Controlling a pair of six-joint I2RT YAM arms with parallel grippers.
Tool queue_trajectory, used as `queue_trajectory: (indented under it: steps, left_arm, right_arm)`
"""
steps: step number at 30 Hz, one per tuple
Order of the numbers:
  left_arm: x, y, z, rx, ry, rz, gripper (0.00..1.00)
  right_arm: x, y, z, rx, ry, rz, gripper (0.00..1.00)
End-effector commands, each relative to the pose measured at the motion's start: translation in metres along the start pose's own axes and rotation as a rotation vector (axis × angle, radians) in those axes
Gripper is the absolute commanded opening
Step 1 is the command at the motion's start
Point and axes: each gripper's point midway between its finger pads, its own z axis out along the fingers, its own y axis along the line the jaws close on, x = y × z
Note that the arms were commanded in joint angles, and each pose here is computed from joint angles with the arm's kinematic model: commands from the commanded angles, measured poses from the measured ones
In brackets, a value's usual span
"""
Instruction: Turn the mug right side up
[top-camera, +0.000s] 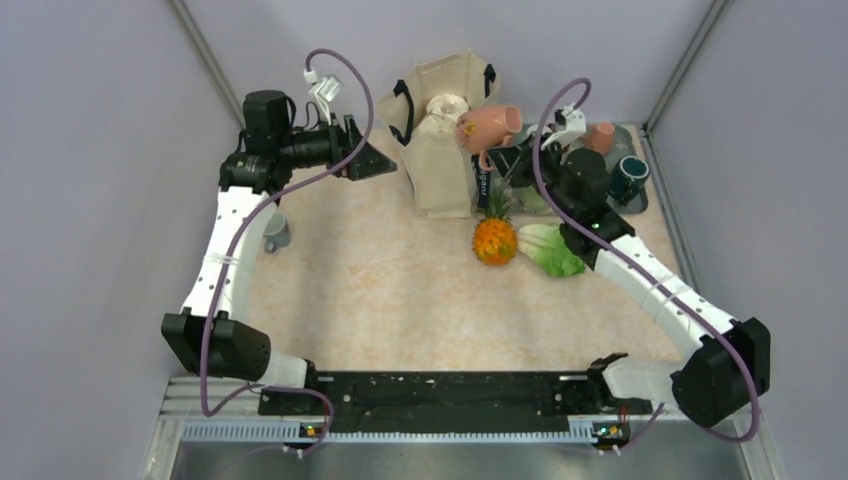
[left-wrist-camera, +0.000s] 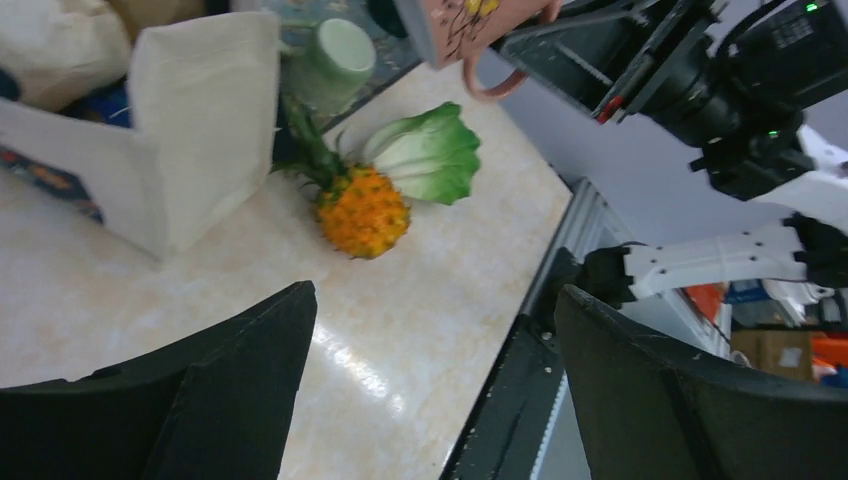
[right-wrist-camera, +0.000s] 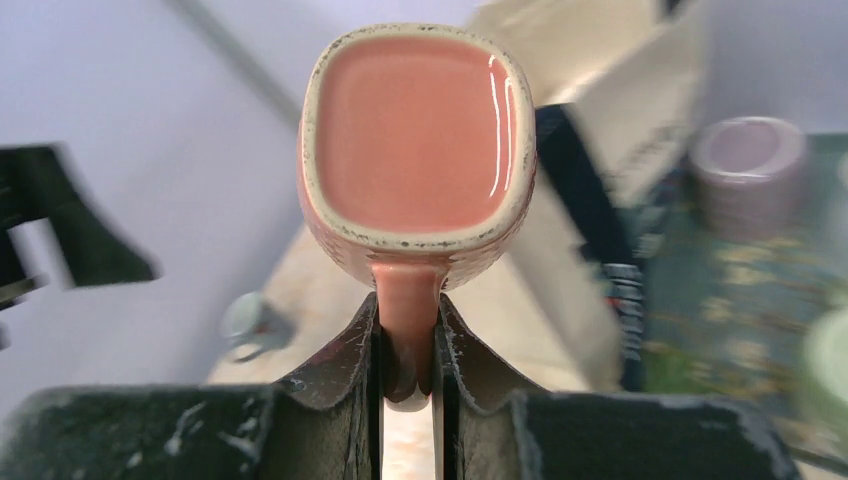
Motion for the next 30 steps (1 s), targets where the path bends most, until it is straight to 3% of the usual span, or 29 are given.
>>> queue_trajectory:
  steps: [1, 8, 19, 24, 27, 30]
  left_arm:
    - [-0.039, -0.062, 0.003, 0.219, -0.098, 0.016, 0.93]
    - [-0.038, -0.058, 0.025, 0.32, -0.083, -0.13, 0.91]
    - [-0.039, -0.068, 0.038, 0.375, -0.068, -0.139, 0.88]
    - [-0.042, -0.086, 0.034, 0.47, -0.066, -0.188, 0.66]
    - [-0.045, -0.099, 0.027, 0.541, -0.075, -0.188, 0.57]
    - [-0.046, -0.101, 0.025, 0.541, -0.074, -0.194, 0.32]
  right_arm:
    - [-0.056, 0.099, -0.014, -0.334, -0.192, 0.114, 0.0]
    - [-0.038, 0.158, -0.013, -0.511, -0.155, 0.194, 0.0]
    - [-0.017, 0.191, -0.013, -0.613, -0.094, 0.26, 0.0]
    - [0.0, 0.195, -0.003, -0.642, -0.048, 0.316, 0.0]
    - [0.017, 0.202, 0.004, -0.682, 0.013, 0.364, 0.0]
    - [0.035, 0.205, 0.011, -0.692, 0.068, 0.395, 0.0]
